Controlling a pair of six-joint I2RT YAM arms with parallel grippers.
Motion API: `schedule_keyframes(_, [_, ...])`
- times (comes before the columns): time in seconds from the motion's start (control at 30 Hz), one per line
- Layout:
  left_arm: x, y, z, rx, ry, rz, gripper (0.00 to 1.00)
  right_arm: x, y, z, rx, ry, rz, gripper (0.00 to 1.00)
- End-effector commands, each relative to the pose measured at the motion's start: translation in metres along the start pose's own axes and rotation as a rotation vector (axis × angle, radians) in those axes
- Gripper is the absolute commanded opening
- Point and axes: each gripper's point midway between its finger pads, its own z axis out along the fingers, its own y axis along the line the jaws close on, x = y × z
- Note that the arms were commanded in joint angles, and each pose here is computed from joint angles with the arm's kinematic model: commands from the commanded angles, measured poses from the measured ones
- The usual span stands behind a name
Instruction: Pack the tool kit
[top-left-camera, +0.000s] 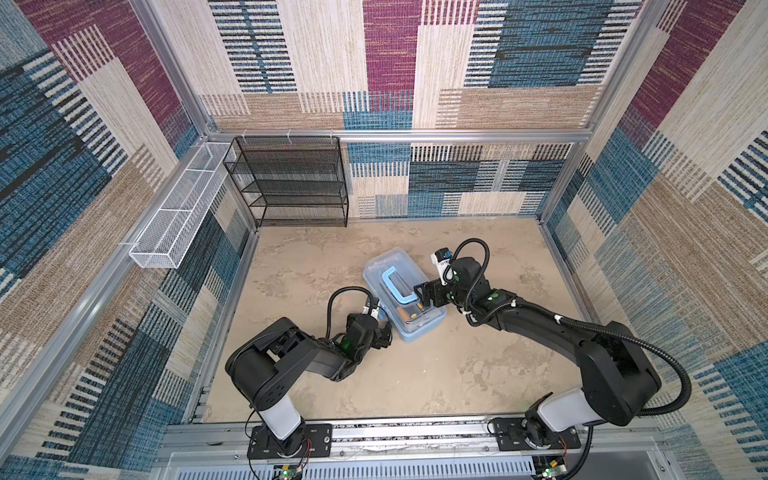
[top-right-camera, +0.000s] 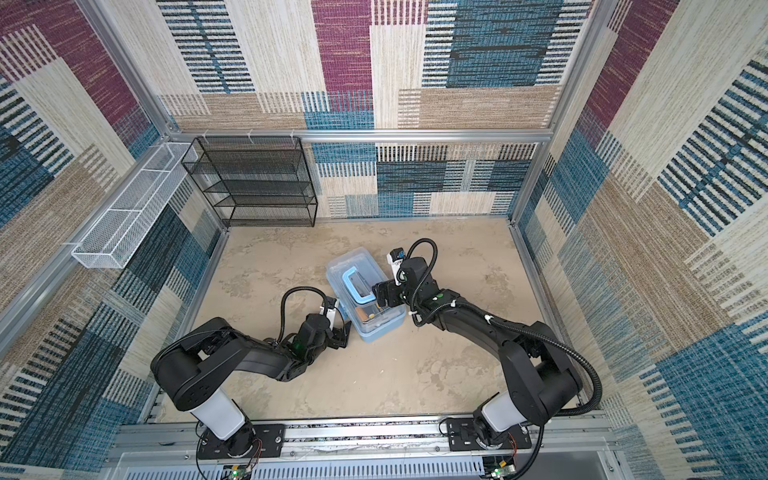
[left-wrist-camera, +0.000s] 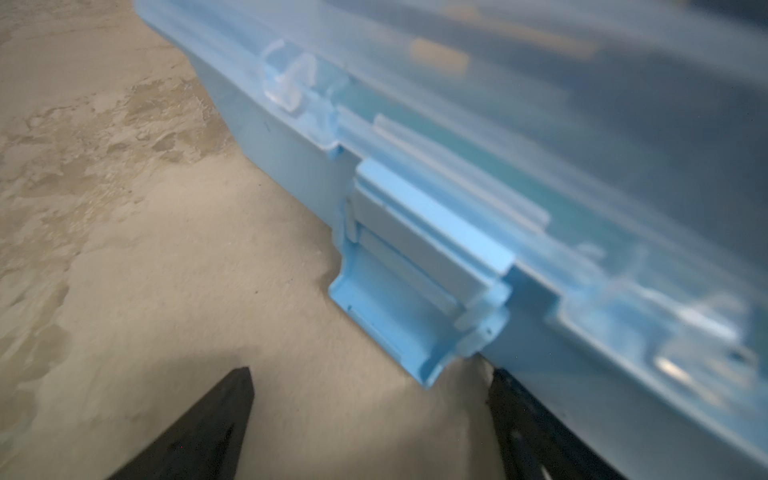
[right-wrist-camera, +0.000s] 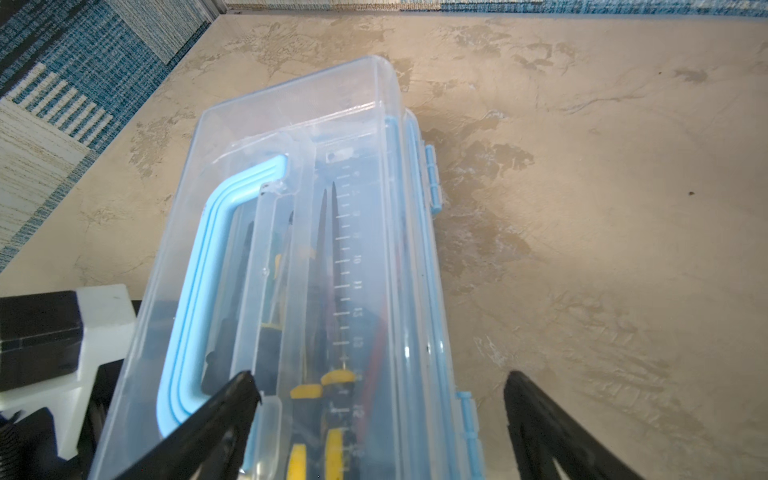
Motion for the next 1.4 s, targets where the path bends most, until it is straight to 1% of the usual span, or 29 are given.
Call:
schedule_keyframes(0.0, [-0.022, -0.004, 0.003, 0.008, -0.085, -0.054, 0.92, -0.003, -0.001, 0.000, 0.008, -0.006, 0.003, 0.94])
schedule_keyframes(0.3, [-0.036, 0.003, 0.003, -0.039, -0.136, -0.051, 0.92, 0.000, -0.003, 0.000, 0.017, 0.000, 0.002, 0.94])
schedule_keyframes(0.67, [-0.043, 0.007, -0.002, -0.058, -0.148, -0.046, 0.89, 0.001, -0.003, -0.001, 0.019, -0.001, 0.005, 0.94])
schedule_keyframes(0.97, [-0.041, 0.011, -0.004, -0.083, -0.125, -0.019, 0.89, -0.001, -0.003, -0.005, 0.023, -0.011, 0.007, 0.94])
schedule_keyframes(1.37, [-0.037, 0.018, -0.007, -0.116, -0.104, -0.005, 0.83, -0.002, -0.004, -0.013, 0.028, -0.025, 0.012, 0.94])
